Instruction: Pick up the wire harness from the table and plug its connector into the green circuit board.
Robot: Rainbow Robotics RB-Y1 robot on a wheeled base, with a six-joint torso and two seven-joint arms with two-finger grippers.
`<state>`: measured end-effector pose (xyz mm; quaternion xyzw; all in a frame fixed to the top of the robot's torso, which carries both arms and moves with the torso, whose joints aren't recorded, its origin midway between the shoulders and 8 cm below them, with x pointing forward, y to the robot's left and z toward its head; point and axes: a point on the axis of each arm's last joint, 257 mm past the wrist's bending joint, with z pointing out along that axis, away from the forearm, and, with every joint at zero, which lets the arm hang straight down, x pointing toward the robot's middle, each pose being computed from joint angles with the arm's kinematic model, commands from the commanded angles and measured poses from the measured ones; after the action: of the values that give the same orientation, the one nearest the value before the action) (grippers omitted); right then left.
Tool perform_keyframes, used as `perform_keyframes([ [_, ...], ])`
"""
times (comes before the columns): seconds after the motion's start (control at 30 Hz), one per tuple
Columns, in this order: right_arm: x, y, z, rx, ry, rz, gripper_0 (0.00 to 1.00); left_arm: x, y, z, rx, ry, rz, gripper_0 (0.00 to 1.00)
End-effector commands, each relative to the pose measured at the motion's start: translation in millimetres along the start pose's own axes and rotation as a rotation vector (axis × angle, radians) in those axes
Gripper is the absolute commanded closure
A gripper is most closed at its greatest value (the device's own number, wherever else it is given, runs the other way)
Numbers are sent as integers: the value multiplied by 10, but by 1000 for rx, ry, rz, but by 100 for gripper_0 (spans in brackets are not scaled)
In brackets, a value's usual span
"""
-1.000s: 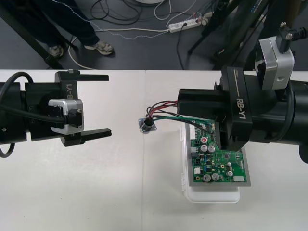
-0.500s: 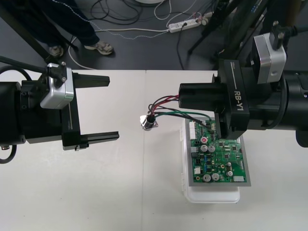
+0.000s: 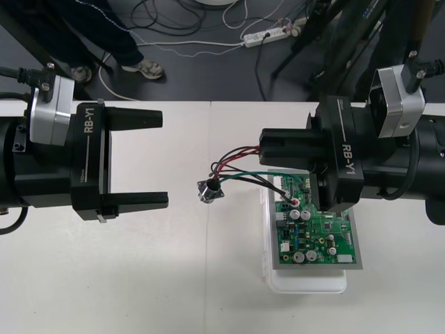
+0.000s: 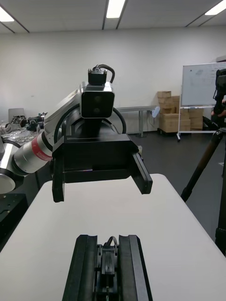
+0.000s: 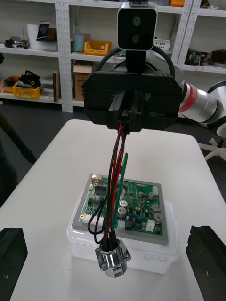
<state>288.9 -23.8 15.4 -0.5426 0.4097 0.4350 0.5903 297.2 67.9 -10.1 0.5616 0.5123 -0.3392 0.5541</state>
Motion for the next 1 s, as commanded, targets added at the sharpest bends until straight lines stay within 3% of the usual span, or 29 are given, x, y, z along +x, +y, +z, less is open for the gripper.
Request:
perform_keyframes([
  [0.03, -58, 165, 49, -26, -26, -7, 100, -276, 104, 11, -21, -81, -7, 0],
  [0.4, -35, 142, 102, 0, -35, -42, 100, -466, 61, 215, 54, -197, -49, 0],
  [1.0, -30, 87, 131, 31, -47, -95, 100, -476, -62, 502, 104, -218, -15, 0],
])
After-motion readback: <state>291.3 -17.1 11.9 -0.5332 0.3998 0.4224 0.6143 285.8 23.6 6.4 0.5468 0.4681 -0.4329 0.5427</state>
